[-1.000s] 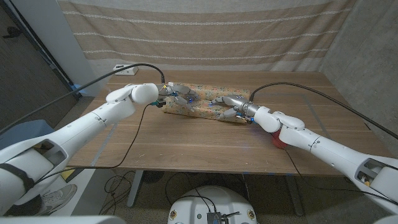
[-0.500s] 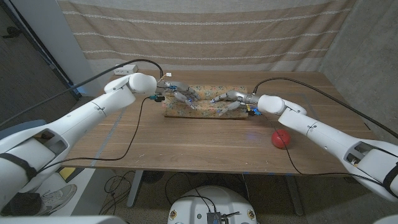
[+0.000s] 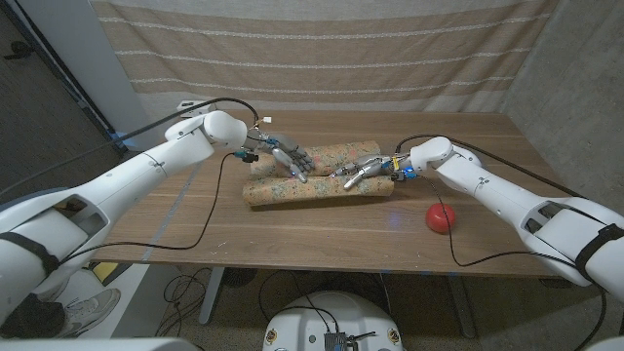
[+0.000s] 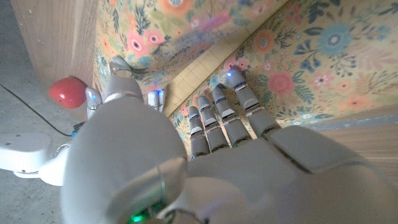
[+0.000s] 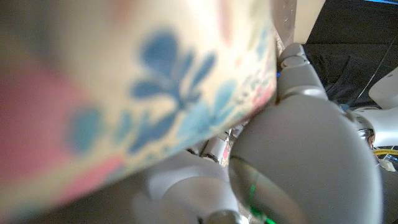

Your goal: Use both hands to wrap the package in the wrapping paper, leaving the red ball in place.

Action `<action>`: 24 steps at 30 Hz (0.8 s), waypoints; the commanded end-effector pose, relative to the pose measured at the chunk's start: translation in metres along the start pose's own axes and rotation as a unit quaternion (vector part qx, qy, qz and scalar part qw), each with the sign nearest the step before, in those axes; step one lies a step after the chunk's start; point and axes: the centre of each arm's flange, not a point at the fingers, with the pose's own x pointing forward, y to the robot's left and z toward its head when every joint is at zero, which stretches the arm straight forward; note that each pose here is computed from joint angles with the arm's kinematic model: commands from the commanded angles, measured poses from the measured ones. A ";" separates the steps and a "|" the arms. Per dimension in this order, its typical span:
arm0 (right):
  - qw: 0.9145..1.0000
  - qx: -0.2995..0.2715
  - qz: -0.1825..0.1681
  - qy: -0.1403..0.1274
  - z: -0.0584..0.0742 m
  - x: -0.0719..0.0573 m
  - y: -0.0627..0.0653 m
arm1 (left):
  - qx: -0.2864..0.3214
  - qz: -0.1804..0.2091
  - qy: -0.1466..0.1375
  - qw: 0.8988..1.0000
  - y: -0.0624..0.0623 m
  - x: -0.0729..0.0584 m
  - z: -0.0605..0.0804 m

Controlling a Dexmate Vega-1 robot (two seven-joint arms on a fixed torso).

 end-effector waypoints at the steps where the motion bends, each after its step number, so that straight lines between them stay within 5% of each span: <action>1: 0.994 0.068 0.045 -0.074 0.017 -0.004 -0.002 | -0.009 -0.003 -0.004 1.000 0.002 -0.001 0.000; 7: 0.995 0.025 -0.020 -0.097 0.026 -0.013 0.003 | 0.005 0.010 -0.001 1.000 0.001 -0.003 0.002; 12: 0.981 -0.082 -0.143 -0.101 0.036 -0.026 0.014 | 0.009 0.019 -0.008 1.000 0.001 -0.006 0.007; 14: 0.966 -0.135 -0.197 -0.097 0.042 -0.031 0.021 | 0.013 0.023 -0.009 1.000 0.001 -0.006 0.008; 15: 0.940 -0.201 -0.258 -0.093 0.048 -0.035 0.031 | 0.013 0.026 -0.012 0.999 0.002 -0.007 0.010; 16: 0.924 -0.237 -0.286 -0.089 0.051 -0.036 0.037 | 0.014 0.028 -0.013 0.999 0.003 -0.007 0.011; 19: 0.887 -0.297 -0.343 -0.091 0.055 -0.039 0.049 | 0.017 0.037 -0.021 0.999 0.005 -0.009 0.015; 24: 0.852 -0.349 -0.383 -0.069 0.057 -0.037 0.060 | 0.036 0.064 -0.039 0.996 0.006 -0.014 0.027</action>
